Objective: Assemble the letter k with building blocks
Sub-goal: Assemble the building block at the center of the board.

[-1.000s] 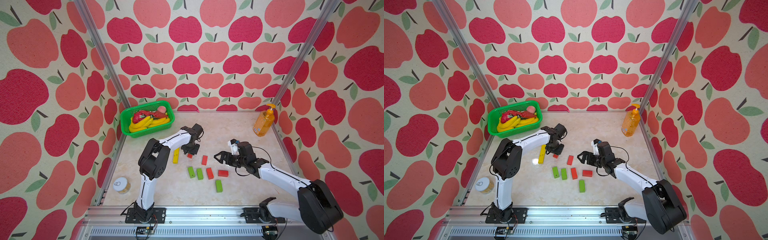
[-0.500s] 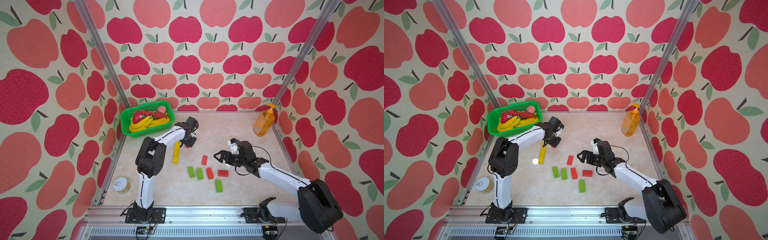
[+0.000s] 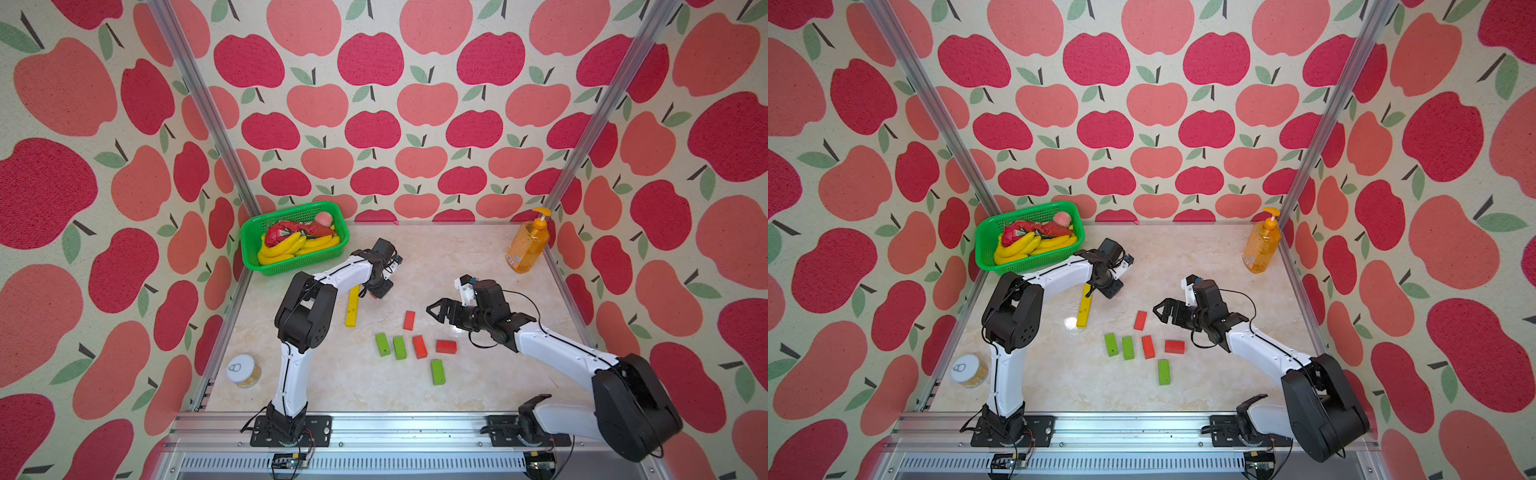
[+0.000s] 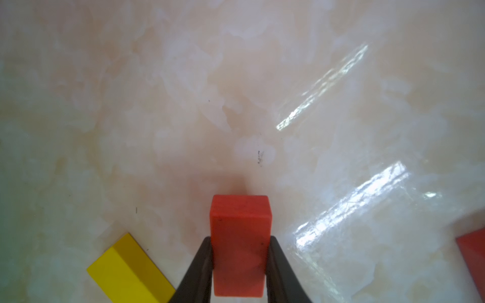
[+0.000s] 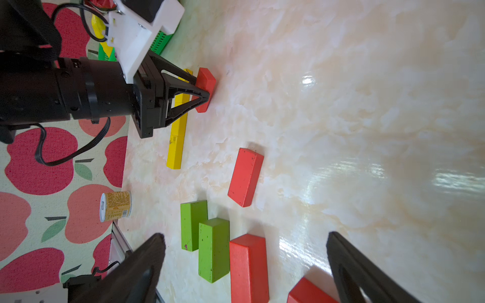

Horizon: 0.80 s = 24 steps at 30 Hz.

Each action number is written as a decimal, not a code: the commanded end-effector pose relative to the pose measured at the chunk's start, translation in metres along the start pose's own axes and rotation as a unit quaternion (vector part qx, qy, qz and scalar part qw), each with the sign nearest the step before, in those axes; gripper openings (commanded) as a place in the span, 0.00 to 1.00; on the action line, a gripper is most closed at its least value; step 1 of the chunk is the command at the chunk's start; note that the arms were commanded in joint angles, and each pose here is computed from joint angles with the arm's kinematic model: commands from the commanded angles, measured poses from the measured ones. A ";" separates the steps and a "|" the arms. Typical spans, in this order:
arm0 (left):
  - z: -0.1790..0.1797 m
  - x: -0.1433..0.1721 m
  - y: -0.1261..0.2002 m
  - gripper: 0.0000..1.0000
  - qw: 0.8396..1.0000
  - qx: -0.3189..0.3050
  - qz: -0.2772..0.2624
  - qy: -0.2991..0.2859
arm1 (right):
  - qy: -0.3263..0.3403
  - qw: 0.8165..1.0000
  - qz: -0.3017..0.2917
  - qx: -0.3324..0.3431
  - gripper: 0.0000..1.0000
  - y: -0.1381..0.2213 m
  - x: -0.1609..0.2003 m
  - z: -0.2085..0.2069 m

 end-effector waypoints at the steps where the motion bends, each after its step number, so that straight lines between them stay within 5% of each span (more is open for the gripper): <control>1: 0.003 0.008 -0.014 0.13 1.000 -0.007 0.016 -0.023 | -0.002 1.000 -0.001 -0.012 0.99 0.000 -0.004 0.005; 24: -0.001 0.025 -0.010 0.14 0.996 -0.006 0.047 -0.069 | -0.001 1.000 -0.003 -0.020 0.99 0.002 -0.004 0.008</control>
Point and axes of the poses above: each gripper's point midway between its finger pads, its own y axis back along the fingers, its own z axis along the line the jaws close on, x = y × z, the point moved 7 cm from there along y, back along the fingers, and after that the axes turned 5 degrees about -y, right-handed, at the moved point
